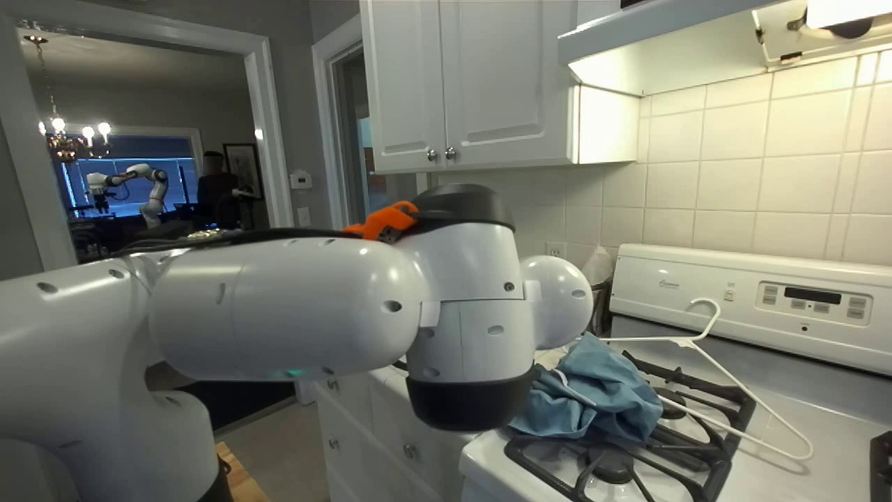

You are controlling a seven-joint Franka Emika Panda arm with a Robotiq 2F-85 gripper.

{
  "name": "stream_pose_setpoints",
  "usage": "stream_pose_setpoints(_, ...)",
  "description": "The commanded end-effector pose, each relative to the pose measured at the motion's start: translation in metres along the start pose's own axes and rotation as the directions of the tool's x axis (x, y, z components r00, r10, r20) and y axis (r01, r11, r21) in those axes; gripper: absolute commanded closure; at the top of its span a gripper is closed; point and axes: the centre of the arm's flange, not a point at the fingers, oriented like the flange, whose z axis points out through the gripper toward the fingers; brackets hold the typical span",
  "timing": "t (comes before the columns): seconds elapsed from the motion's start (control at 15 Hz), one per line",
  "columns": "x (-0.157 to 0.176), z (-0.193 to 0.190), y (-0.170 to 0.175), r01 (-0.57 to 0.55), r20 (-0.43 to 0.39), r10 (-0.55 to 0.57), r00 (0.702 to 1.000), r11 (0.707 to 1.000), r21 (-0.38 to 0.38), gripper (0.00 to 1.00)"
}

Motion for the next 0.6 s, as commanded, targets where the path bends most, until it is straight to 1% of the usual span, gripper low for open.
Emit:
stream_pose_setpoints(0.0, 0.007, 0.001, 0.012, 0.005, -0.003, -0.005, 1.000, 1.000, 0.015, 0.00)
stream_pose_setpoints(0.53, 0.015, -0.003, 0.029, 0.018, -0.048, -0.018, 0.999, 1.000, 0.003, 0.00)
